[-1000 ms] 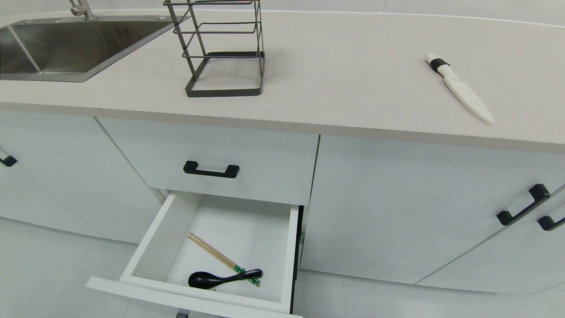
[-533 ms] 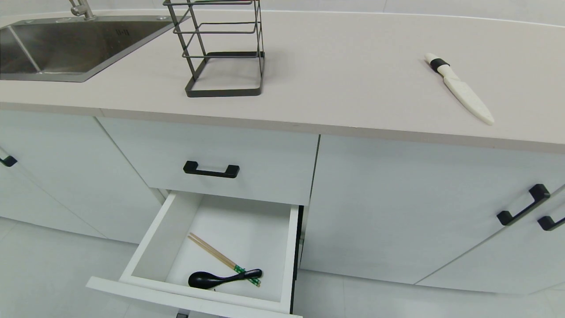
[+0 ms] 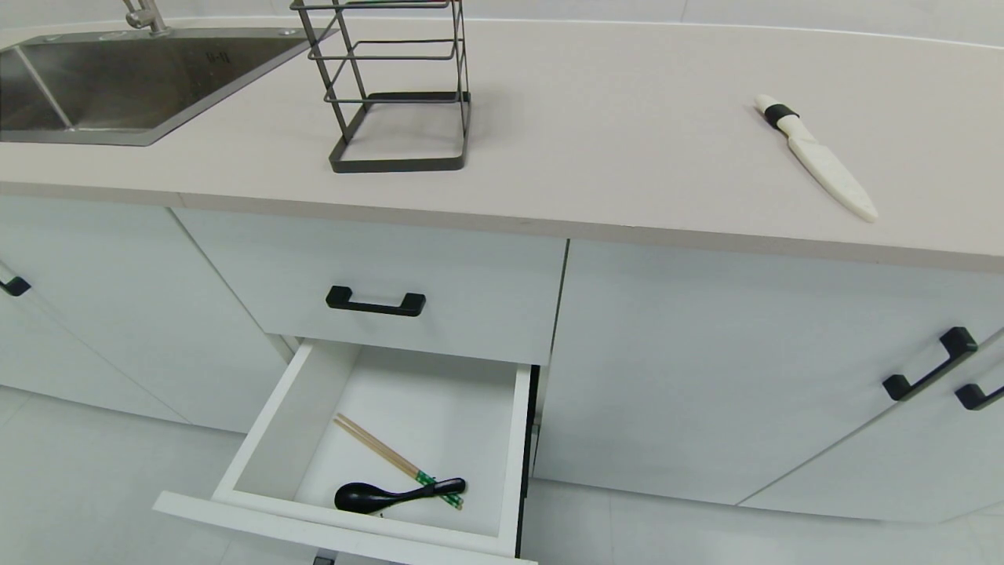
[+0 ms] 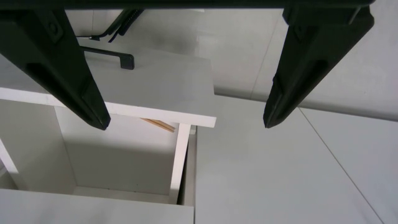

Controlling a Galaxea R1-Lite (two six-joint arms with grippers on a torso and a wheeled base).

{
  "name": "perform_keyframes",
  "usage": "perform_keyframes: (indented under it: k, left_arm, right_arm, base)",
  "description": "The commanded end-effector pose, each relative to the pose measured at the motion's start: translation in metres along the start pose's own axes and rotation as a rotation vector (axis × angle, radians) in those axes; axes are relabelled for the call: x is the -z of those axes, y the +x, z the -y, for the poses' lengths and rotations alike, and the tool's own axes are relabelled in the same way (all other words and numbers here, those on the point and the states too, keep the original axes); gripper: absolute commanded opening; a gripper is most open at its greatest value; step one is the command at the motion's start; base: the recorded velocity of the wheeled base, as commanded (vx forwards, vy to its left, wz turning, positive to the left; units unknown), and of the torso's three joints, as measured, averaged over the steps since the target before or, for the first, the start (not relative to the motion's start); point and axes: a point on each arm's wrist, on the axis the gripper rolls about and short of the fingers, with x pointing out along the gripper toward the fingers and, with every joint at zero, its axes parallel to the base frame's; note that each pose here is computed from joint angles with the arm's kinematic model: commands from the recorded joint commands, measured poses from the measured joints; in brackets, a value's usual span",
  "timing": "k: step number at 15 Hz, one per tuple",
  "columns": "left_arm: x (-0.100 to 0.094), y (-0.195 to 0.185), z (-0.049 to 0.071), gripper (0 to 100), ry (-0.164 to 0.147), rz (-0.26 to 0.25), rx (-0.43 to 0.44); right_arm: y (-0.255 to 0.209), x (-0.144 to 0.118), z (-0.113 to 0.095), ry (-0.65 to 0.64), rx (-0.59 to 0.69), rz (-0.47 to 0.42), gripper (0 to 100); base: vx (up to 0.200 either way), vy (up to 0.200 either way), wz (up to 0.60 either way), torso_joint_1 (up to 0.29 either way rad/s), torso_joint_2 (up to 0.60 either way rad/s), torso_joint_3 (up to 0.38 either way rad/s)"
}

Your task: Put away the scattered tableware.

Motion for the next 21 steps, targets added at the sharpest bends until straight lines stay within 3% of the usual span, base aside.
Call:
perform_keyframes:
  k: [1, 5, 6, 19, 21]
  left_arm:
    - [-0.0001, 0.0001, 0.0, 100, 0.0, -0.001, 0.0]
    - [-0.0001, 0.0001, 0.0, 100, 0.0, -0.001, 0.0]
    - [-0.0001, 0.0001, 0.0, 100, 0.0, -0.001, 0.0]
    - [-0.0002, 0.0001, 0.0001, 100, 0.0, 0.0, 0.004]
    - [-0.0006, 0.0, 0.0, 100, -0.019, 0.006, 0.0]
  right_arm:
    - [-0.0009, 0.0003, -0.0002, 0.067, 0.005, 0.009, 100]
    - [-0.0007, 0.0009, 0.0001, 0.298, 0.018, 0.01, 100]
    - [-0.0007, 0.0011, 0.0015, 0.357, 0.084, 0.01, 100]
    - [-0.0008, 0.001, 0.0012, 0.338, 0.067, 0.008, 100]
    - [-0.0008, 0.001, 0.0014, 0.352, 0.076, 0.009, 100]
  base:
    - [0.0, 0.0, 0.0, 0.0, 0.0, 0.0]
    - [0.0, 0.0, 0.0, 0.0, 0.0, 0.0]
    - [0.0, 0.0, 0.0, 0.0, 0.0, 0.0]
    - [0.0, 0.0, 0.0, 0.0, 0.0, 0.0]
    - [0.0, 0.0, 0.0, 0.0, 0.0, 0.0]
